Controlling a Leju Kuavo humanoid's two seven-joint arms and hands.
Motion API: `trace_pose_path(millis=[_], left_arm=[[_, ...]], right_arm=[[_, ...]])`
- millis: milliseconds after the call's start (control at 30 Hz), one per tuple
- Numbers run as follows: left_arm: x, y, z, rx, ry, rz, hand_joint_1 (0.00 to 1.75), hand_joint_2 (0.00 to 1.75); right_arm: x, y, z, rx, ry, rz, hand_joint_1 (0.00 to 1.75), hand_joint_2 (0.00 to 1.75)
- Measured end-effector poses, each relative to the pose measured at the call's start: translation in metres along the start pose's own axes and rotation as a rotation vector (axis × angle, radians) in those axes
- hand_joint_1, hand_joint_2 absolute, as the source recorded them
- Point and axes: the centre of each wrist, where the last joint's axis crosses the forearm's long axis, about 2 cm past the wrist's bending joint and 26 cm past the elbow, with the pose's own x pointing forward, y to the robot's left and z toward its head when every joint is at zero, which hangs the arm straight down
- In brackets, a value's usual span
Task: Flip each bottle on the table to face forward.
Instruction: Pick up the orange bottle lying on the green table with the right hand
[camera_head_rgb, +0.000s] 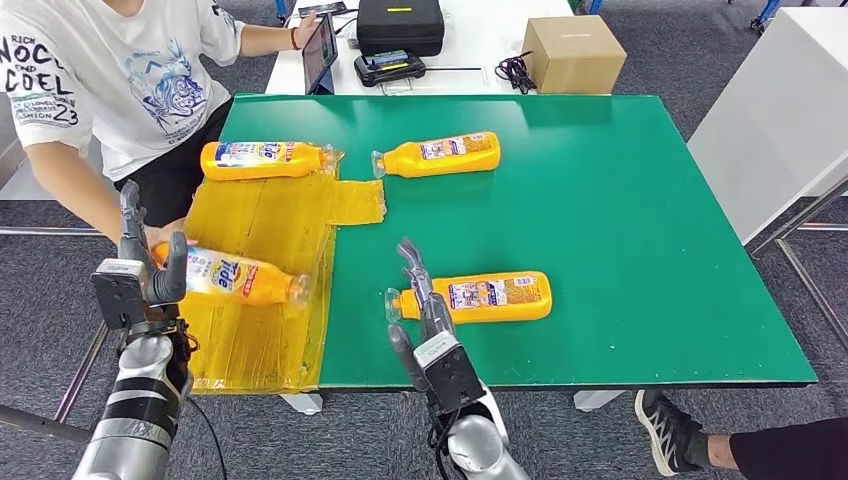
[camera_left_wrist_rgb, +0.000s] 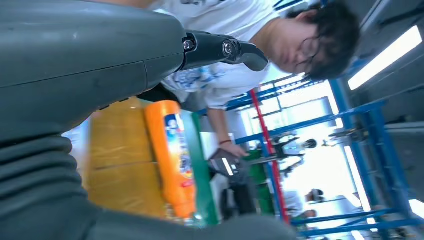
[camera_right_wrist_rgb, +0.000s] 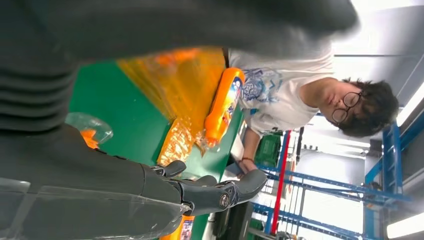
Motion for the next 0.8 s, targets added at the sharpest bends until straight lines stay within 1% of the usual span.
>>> trace_pose_path(millis=[100, 167, 333, 467, 533, 600, 667, 800], left_arm=[[0.007, -0.001, 0.002, 0.01, -0.018, 0.047, 0.0, 1.75], [0.01, -0.002, 0.007, 0.015, -0.022, 0.071, 0.0, 1.75], [0.007, -0.006, 0.036, -0.003, 0.027, 0.107, 0.0, 1.75], [0.006, -0.014, 0.058, -0.024, 0.067, 0.11, 0.0, 1.75], [0.006, -0.018, 0.065, -0.033, 0.08, 0.112, 0.0, 1.75], [0.007, -0.021, 0.069, -0.04, 0.088, 0.116, 0.0, 1.75], [0.007, -0.024, 0.073, -0.045, 0.095, 0.12, 0.0, 1.75], [0.007, -0.026, 0.075, -0.046, 0.102, 0.124, 0.0, 1.75]], right_arm=[[0.0, -0.005, 0.002, 0.003, 0.017, 0.071, 0.0, 1.75], [-0.001, -0.016, 0.004, 0.004, 0.046, 0.173, 0.0, 1.75], [-0.006, -0.07, 0.008, -0.004, 0.113, 0.515, 0.0, 1.75], [-0.006, -0.12, -0.003, 0.016, 0.152, 0.735, 0.0, 1.75], [-0.004, -0.138, -0.01, 0.017, 0.157, 0.795, 0.0, 1.75], [-0.003, -0.151, -0.015, 0.016, 0.16, 0.829, 0.0, 1.75], [-0.003, -0.158, -0.017, 0.015, 0.164, 0.85, 0.0, 1.75], [-0.003, -0.165, -0.016, 0.014, 0.172, 0.87, 0.0, 1.75]])
